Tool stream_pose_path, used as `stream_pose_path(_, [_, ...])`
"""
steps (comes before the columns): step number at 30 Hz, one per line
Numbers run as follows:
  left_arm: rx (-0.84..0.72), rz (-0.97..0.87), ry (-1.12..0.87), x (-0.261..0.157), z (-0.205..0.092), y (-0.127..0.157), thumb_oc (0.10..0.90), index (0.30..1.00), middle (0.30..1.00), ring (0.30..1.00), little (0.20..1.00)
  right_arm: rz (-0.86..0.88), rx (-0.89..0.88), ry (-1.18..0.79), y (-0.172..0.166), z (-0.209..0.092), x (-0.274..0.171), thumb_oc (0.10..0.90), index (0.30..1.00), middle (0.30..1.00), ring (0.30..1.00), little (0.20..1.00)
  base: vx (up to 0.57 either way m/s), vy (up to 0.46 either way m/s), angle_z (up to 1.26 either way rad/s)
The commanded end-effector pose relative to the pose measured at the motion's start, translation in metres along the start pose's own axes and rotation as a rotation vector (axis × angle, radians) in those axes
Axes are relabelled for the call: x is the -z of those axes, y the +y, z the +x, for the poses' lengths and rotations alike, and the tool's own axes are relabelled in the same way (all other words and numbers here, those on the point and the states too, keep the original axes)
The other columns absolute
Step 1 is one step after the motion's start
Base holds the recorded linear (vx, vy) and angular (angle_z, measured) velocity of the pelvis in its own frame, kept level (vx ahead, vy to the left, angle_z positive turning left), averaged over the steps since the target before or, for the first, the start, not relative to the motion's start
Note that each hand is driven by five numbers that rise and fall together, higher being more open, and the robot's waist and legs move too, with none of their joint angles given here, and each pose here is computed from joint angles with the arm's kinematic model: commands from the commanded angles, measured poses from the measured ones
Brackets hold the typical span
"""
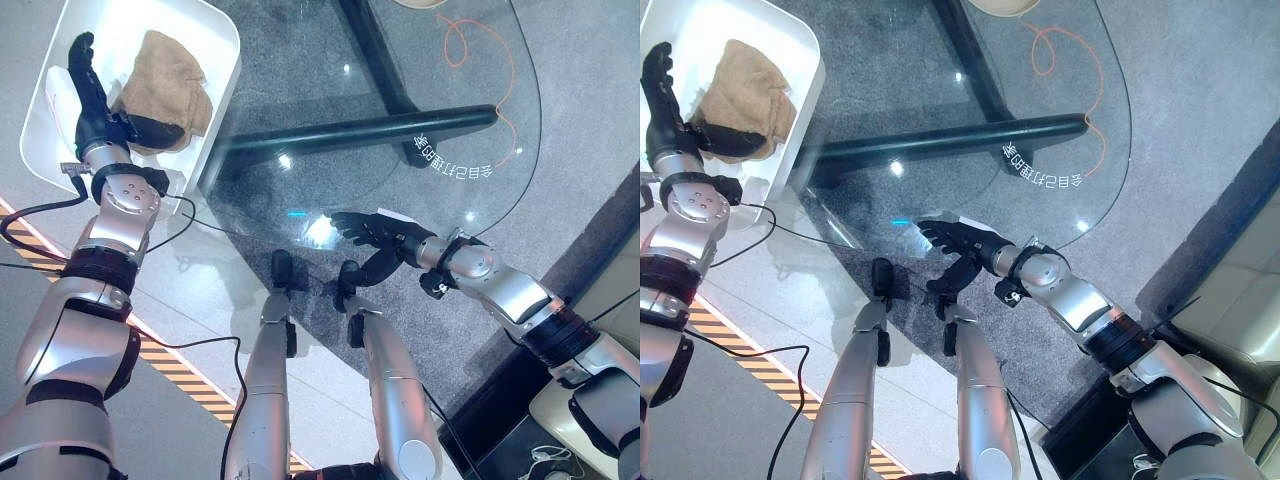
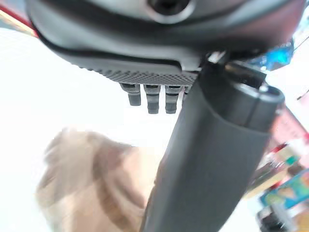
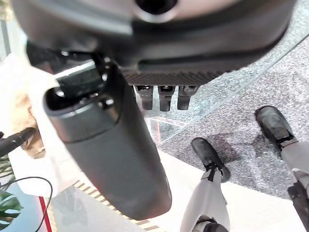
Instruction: Wipe the table with a cloth and put it in the basket.
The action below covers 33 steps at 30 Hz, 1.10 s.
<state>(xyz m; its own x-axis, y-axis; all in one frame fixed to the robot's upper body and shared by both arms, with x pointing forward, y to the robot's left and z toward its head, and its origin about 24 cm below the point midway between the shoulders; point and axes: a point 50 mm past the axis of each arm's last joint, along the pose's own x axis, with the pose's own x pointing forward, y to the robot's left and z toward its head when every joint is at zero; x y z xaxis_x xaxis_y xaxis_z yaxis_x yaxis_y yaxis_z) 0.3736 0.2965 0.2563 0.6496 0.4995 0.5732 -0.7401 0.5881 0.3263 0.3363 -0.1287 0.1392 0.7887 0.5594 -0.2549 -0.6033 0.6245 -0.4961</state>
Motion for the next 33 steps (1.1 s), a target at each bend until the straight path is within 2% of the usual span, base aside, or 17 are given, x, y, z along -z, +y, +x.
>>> stream_pose_path(1, [-0.243, -0.069, -0.177, -0.022, 0.012, 0.043, 0.800, 0.900, 0.900, 0.900, 0.900, 0.038, -0.003, -0.144, 0.009, -0.008, -0.018, 0.800, 0.900, 0.900, 0.900, 0.900, -0.04, -0.104, -0.02])
stream_pose_path(7, [-0.237, -0.145, -0.181, -0.007, -0.009, 0.039, 0.800, 0.900, 0.900, 0.900, 0.900, 0.139, 0.003, -0.114, 0.021, -0.009, 0.000, 0.800, 0.900, 0.900, 0.900, 0.900, -0.04, -0.134, -0.01])
stream_pose_path(11, [-0.086, -0.133, -0.128, 0.030, -0.049, 0.019, 0.800, 0.900, 0.900, 0.900, 0.900, 0.271, 0.008, -0.096, 0.040, -0.009, 0.024, 0.800, 0.900, 0.900, 0.900, 0.900, -0.05, -0.184, -0.01])
stream_pose_path(14, [0.047, -0.148, -0.038, 0.059, -0.088, 0.004, 0.800, 0.900, 0.900, 0.900, 0.900, 0.322, 0.009, -0.049, 0.055, -0.015, 0.050, 0.800, 0.900, 0.900, 0.900, 0.900, -0.02, -0.150, -0.04])
stream_pose_path(16, [0.146, -0.114, 0.008, 0.077, -0.125, -0.009, 0.800, 0.900, 0.900, 0.900, 0.900, 0.371, 0.009, 0.008, 0.067, -0.022, 0.073, 0.800, 0.900, 0.900, 0.900, 0.900, 0.02, -0.117, -0.03])
stream_pose_path(22, [0.441, -0.128, 0.307, 0.122, -0.225, -0.035, 0.800, 0.900, 0.900, 0.900, 0.900, 0.525, 0.082, 0.233, 0.107, -0.047, 0.140, 0.800, 0.900, 0.900, 0.900, 0.900, 0.06, -0.093, -0.01])
stream_pose_path(28, [0.704, -0.099, 0.597, 0.155, -0.314, -0.036, 0.800, 0.900, 0.900, 0.900, 0.900, 0.672, 0.181, 0.526, 0.154, -0.073, 0.193, 0.800, 0.900, 0.900, 0.900, 0.900, 0.08, -0.109, 0.08])
stream_pose_path(30, [0.778, -0.053, 0.737, 0.169, -0.348, -0.033, 0.800, 0.900, 0.900, 0.900, 0.900, 0.746, 0.204, 0.682, 0.175, -0.089, 0.218, 0.800, 0.900, 0.900, 0.900, 0.900, 0.09, -0.111, 0.12])
stream_pose_path(33, [0.847, 0.010, 0.847, 0.181, -0.375, -0.028, 0.800, 0.900, 0.900, 0.900, 0.900, 0.810, 0.231, 0.832, 0.193, -0.104, 0.237, 0.800, 0.900, 0.900, 0.900, 0.900, 0.05, -0.093, 0.03])
